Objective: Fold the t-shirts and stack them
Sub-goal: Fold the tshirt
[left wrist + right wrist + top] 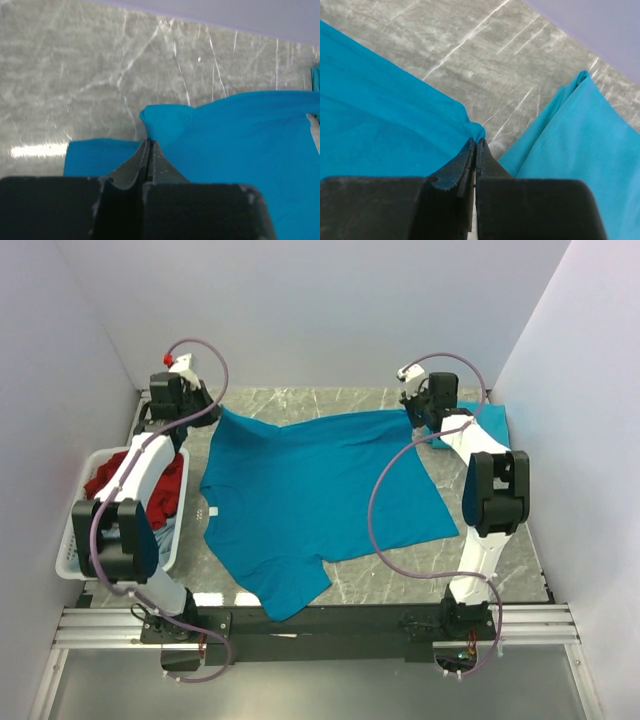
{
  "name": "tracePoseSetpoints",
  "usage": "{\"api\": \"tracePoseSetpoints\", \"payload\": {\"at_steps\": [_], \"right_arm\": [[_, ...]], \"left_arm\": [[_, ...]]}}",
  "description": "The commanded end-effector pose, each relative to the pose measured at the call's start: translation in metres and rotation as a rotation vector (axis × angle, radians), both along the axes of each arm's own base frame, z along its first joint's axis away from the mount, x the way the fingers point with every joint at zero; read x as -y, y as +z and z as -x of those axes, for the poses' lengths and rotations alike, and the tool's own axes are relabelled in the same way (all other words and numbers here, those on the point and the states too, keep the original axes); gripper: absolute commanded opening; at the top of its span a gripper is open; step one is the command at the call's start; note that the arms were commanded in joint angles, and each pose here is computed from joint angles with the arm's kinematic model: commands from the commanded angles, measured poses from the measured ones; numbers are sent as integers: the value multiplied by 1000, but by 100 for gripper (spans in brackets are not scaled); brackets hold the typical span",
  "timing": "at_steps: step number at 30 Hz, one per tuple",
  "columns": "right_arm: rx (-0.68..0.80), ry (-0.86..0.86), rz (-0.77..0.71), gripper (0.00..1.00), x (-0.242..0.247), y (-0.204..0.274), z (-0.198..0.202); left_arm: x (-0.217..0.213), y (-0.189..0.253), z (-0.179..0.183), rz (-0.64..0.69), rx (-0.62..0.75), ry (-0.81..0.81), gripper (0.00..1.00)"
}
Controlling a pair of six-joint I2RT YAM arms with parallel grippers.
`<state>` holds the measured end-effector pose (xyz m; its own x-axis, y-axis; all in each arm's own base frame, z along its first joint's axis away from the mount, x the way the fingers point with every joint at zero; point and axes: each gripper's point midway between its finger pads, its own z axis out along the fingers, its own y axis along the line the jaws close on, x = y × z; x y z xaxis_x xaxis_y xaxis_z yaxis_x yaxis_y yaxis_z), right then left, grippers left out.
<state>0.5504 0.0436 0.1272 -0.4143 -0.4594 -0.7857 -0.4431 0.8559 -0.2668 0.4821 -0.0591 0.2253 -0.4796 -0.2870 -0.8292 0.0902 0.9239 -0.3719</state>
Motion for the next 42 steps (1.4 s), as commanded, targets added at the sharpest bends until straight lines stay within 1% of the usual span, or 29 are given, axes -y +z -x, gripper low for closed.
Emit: {"api": "tracePoseSetpoints", "payload": {"at_steps": [1,10,17,25,26,36,42], "right_arm": [[72,1,-31,0,3,29,7],[79,-5,-34,0,12,32,31],[70,-4,-33,0,16,29,45],[48,6,-27,0,15,19,61],[46,-18,-27,0,27,18,61],[25,-44,-16,0,35,10,62],[6,-26,-20,0,33,4,65]], "left_arm": [[5,15,21,23,40,-25,0],[4,11,55,7,21,-34,0],[10,15,79,38,26,-60,0],[18,-2,106,66,-14,-90,0],[20,-2,109,75,-17,-101,0],[30,-11,133,128,-55,-139,0],[29,-26,143,116,-99,-122,0]]}}
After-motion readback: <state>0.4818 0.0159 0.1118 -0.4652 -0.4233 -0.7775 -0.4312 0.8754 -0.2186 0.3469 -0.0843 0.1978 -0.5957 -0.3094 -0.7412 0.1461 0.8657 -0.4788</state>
